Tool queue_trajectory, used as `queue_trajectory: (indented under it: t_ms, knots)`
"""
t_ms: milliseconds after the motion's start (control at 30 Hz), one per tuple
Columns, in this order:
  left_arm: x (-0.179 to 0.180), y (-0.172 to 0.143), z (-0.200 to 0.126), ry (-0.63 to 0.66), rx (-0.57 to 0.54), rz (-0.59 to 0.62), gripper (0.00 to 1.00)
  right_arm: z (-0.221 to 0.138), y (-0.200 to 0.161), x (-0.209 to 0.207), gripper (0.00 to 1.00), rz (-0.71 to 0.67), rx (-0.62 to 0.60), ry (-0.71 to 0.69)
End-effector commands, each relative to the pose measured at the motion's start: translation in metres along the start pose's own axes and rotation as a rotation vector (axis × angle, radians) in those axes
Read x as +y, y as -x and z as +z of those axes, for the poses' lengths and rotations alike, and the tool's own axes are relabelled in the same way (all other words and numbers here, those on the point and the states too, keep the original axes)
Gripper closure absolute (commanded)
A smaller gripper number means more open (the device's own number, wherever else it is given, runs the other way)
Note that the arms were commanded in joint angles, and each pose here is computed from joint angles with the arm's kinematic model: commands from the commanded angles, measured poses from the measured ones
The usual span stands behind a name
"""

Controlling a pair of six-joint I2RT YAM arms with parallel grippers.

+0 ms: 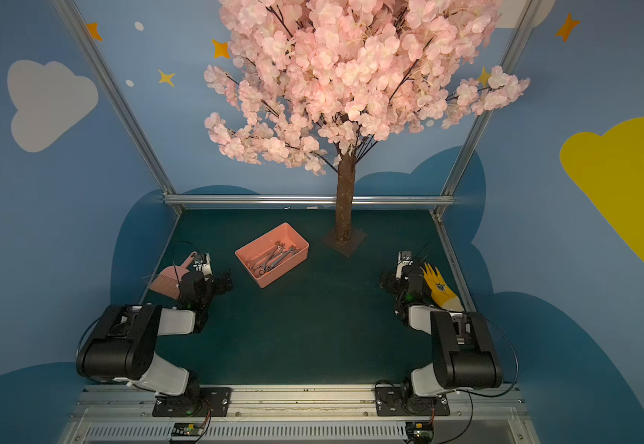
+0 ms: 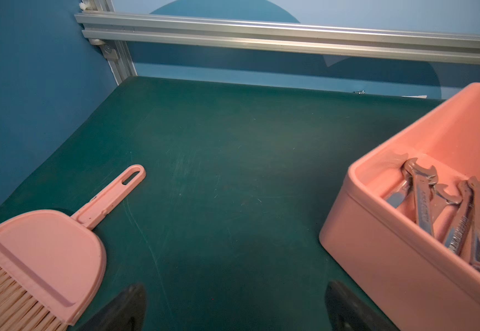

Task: Take out the wrench from the storage box
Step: Move the storage box to the center of the board.

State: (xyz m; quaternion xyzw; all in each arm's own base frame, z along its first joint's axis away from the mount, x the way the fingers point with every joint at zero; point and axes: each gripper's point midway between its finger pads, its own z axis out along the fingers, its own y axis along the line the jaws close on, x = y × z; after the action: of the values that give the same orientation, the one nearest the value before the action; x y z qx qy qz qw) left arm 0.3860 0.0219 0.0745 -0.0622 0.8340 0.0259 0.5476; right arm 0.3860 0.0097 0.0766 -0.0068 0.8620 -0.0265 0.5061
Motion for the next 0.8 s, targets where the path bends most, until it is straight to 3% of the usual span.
queue_trajectory:
  t_ms: [0,567,767]
  knots:
    - [-0.001,0.010,0.000,0.000,-0.021,0.008,0.00,0.000,0.013,0.000,0.01,-0.002,-0.033,-0.001]
    - [-0.002,0.011,-0.001,-0.008,-0.031,0.008,0.00,-0.001,0.016,0.004,0.02,0.012,-0.039,0.063]
    - [-0.012,0.040,-0.017,-0.047,-0.010,0.045,0.00,-0.026,0.046,0.019,0.02,-0.038,-0.044,0.119]
